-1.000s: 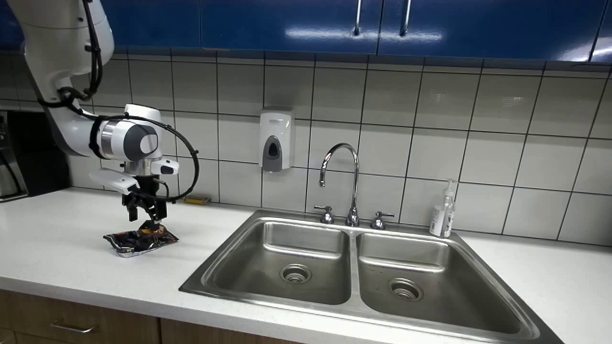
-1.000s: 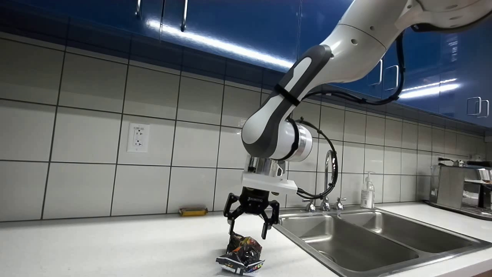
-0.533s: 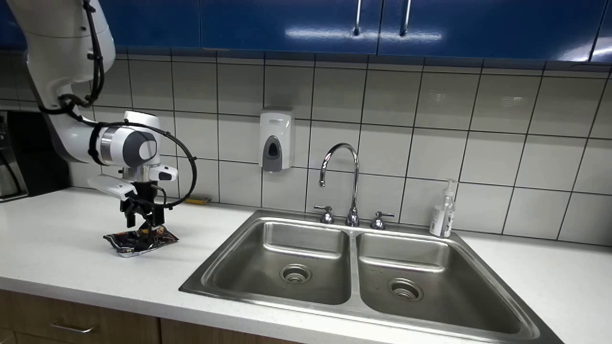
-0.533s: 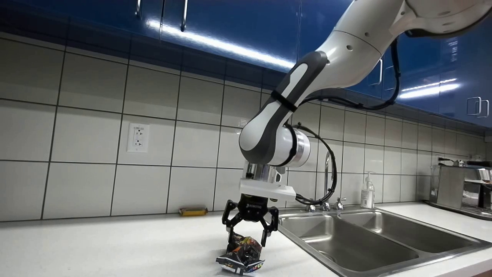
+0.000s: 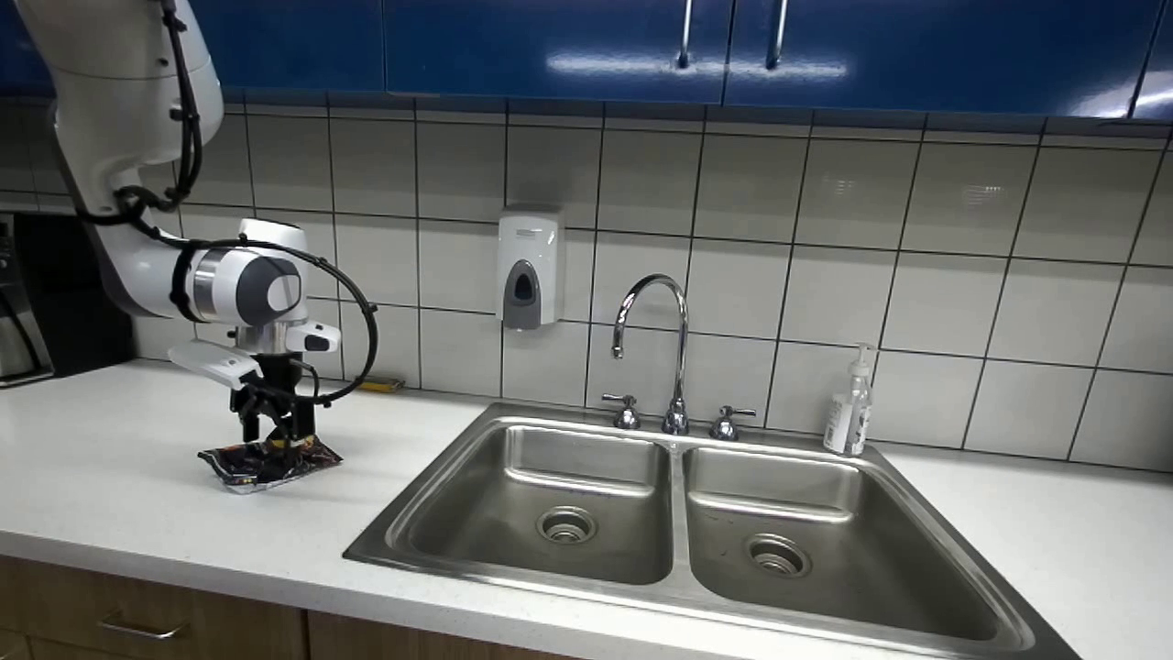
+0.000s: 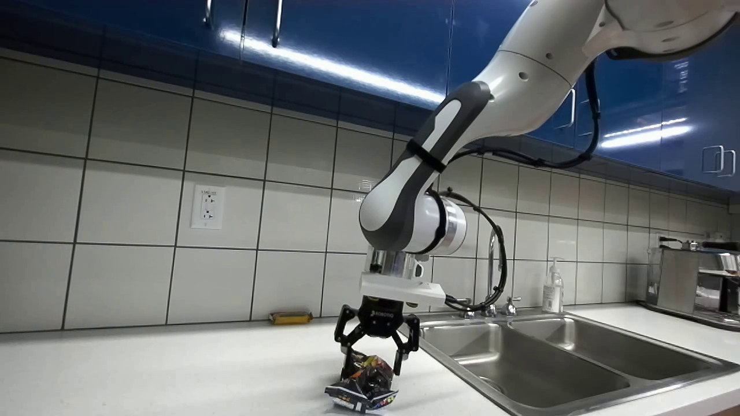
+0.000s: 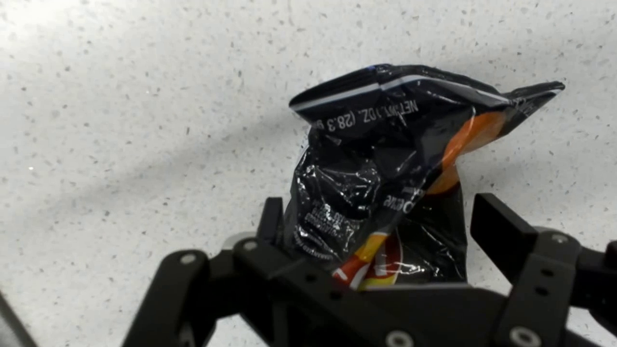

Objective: Put the black packet inside the left sink

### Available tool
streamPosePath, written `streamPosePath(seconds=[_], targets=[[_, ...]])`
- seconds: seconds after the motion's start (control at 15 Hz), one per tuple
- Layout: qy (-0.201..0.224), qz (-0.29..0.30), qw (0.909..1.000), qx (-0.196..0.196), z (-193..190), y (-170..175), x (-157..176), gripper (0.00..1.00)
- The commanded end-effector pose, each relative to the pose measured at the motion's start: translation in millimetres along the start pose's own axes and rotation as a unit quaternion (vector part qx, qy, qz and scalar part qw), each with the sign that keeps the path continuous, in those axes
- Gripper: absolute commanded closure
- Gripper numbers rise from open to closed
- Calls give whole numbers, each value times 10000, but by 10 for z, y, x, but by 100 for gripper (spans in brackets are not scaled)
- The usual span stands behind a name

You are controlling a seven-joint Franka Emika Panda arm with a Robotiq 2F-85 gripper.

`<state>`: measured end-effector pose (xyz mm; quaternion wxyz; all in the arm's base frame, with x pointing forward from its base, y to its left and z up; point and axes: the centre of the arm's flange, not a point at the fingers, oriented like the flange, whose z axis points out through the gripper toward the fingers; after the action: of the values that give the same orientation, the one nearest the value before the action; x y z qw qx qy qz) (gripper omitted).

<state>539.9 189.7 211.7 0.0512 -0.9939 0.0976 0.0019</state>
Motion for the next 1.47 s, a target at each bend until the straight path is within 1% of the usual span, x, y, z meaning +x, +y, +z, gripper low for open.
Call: streamPosePath(seconds=[0.0,1.07,1.27,1.4], targets=[[-4,2,10000,-3,6,3,0,0],[-9,3,10000,-5,12,4,-1,0],[71,-71,9999,25,72,-14,39,0],[171,-111,9998,27,74,-37,72,26]])
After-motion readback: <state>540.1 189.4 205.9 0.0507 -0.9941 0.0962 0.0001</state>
